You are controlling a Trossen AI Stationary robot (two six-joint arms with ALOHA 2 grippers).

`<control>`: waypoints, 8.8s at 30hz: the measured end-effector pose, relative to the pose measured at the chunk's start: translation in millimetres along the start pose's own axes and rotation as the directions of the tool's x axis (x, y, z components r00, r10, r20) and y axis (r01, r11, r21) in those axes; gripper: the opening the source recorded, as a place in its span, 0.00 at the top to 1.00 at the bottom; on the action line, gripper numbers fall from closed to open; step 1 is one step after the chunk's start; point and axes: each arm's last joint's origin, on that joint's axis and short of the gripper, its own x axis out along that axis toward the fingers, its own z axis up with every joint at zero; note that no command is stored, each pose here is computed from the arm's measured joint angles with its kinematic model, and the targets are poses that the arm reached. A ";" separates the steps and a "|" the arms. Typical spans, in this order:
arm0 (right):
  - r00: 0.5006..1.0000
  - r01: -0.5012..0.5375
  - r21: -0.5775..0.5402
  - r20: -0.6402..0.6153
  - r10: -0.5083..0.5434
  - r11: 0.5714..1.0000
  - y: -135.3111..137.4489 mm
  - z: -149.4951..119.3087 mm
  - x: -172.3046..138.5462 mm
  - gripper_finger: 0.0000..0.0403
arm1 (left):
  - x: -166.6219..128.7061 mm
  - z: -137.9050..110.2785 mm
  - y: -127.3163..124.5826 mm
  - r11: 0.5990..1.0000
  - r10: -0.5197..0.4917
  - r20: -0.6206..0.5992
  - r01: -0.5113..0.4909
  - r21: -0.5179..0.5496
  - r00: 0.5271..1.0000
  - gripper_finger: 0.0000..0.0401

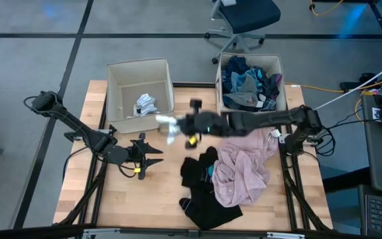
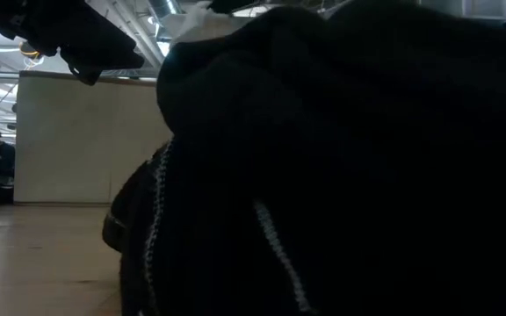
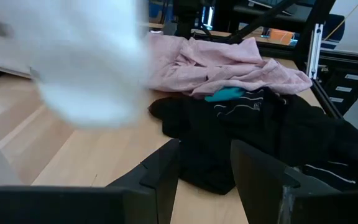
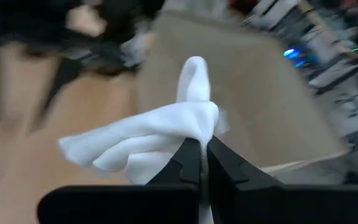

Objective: Sort clothes
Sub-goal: Put the white sock into the left laundry bin, then put the black sock into the left laundry bin

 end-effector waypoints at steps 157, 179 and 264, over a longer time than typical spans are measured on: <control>0.996 0.090 0.551 -0.025 -0.091 0.830 146.8 -241.0 -159.8 0.30 | 177.0 18.3 -38.2 0.957 -0.116 -0.277 0.182 0.225 0.954 0.99; 0.991 0.128 0.526 -0.033 -0.130 0.841 154.5 -246.0 -153.2 0.30 | -3.2 181.6 54.6 0.589 0.693 0.235 -0.723 0.361 0.682 0.99; 0.991 0.127 0.557 -0.030 -0.133 0.821 154.5 -245.4 -153.2 0.30 | 157.7 -58.5 -137.5 0.911 -0.259 -0.492 0.380 0.163 0.831 0.58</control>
